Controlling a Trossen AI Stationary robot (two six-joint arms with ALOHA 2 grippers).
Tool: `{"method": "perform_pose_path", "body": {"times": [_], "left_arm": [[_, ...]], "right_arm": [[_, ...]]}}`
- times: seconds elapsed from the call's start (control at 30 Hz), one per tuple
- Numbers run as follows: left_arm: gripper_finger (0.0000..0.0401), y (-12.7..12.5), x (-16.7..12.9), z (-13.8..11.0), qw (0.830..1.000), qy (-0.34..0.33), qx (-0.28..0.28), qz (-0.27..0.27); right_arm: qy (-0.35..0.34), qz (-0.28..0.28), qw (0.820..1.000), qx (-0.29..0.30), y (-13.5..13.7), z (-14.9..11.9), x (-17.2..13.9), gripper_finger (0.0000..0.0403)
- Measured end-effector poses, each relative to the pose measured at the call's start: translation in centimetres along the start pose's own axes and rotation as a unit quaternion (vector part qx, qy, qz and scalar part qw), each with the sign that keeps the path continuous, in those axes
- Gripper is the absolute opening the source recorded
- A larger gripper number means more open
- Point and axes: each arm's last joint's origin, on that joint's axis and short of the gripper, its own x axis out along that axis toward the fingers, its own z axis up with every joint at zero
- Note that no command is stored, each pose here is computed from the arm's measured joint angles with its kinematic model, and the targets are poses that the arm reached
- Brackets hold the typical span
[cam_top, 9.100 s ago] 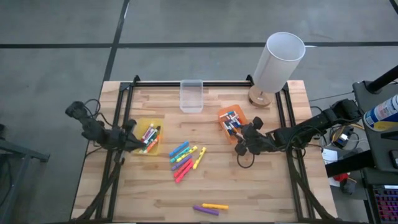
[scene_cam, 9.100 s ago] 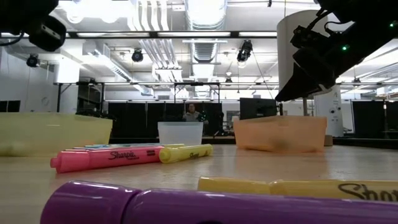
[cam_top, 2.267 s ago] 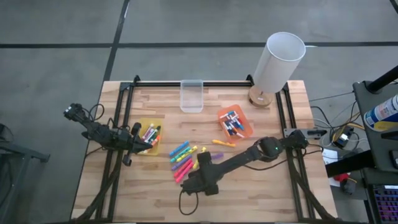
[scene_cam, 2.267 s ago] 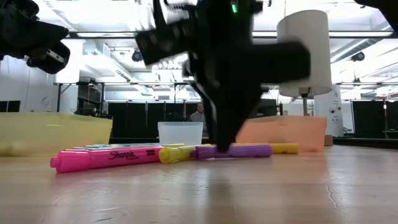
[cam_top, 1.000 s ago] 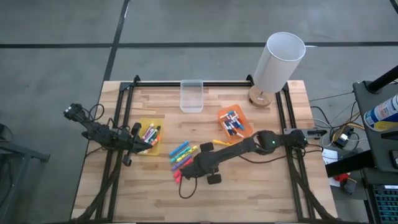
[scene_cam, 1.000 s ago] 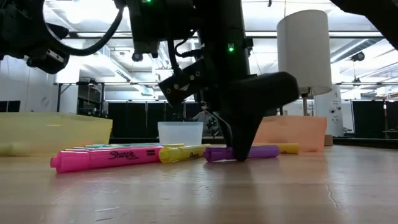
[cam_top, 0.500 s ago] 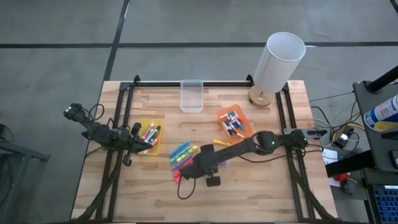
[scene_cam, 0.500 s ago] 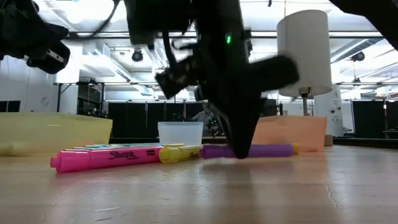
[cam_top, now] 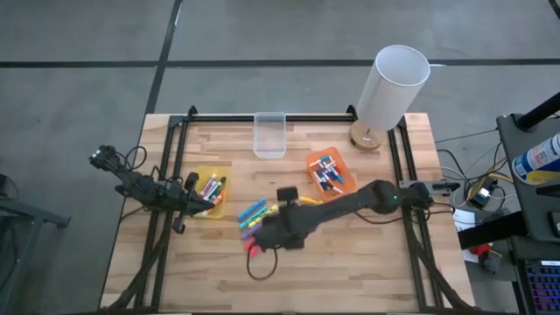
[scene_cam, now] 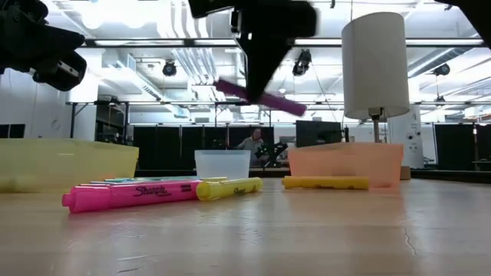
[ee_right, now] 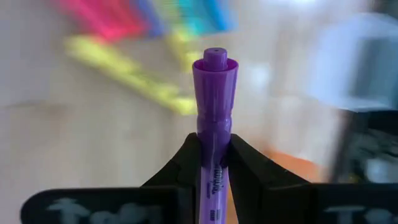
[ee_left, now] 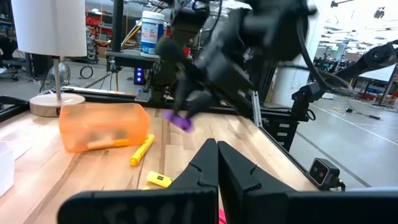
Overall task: Pick & Place Markers
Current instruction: Put the purple highlighter into the transparent bin
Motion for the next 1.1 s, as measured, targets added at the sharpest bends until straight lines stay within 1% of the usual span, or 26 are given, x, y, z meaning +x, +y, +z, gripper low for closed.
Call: {"method": "perform_pose_path", "body": {"times": [0.1,0.27,0.43,0.57,0.63,0.77,0.93,1.03,1.1], "left_arm": [[0.0,0.0,0.0,0.0,1.0,0.0,0.0,0.0],[0.0,0.0,0.0,0.0,1.0,0.0,0.0,0.0],[0.0,0.0,0.0,0.0,1.0,0.0,0.0,0.0],[0.0,0.0,0.0,0.0,1.0,0.0,0.0,0.0],[0.0,0.0,0.0,0.0,1.0,0.0,0.0,0.0],[0.0,0.0,0.0,0.0,1.0,0.0,0.0,0.0],[0.0,0.0,0.0,0.0,1.0,0.0,0.0,0.0],[0.0,0.0,0.0,0.0,1.0,0.0,0.0,0.0],[0.0,0.0,0.0,0.0,1.0,0.0,0.0,0.0]], "right_arm": [[-0.024,-0.022,0.999,0.025,-2.1,0.1,-0.8,0.0047],[-0.06,-0.022,0.996,0.064,-5.8,0.5,-1.2,0.0047],[-0.097,-0.037,0.989,0.103,-10.1,1.4,-0.1,0.0047],[-0.121,-0.05,0.984,0.12,-13.9,2.0,1.4,0.0053],[-0.136,-0.045,0.982,0.125,-15.7,2.2,2.2,0.0054],[-0.174,-0.038,0.97,0.167,-19.9,2.4,3.8,0.0056],[-0.194,-0.058,0.95,0.238,-25.3,1.4,6.0,0.0056],[-0.203,-0.032,0.936,0.286,-28.2,0.4,7.6,0.0057],[-0.215,-0.012,0.922,0.321,-29.9,-0.1,8.9,0.0057]]}}
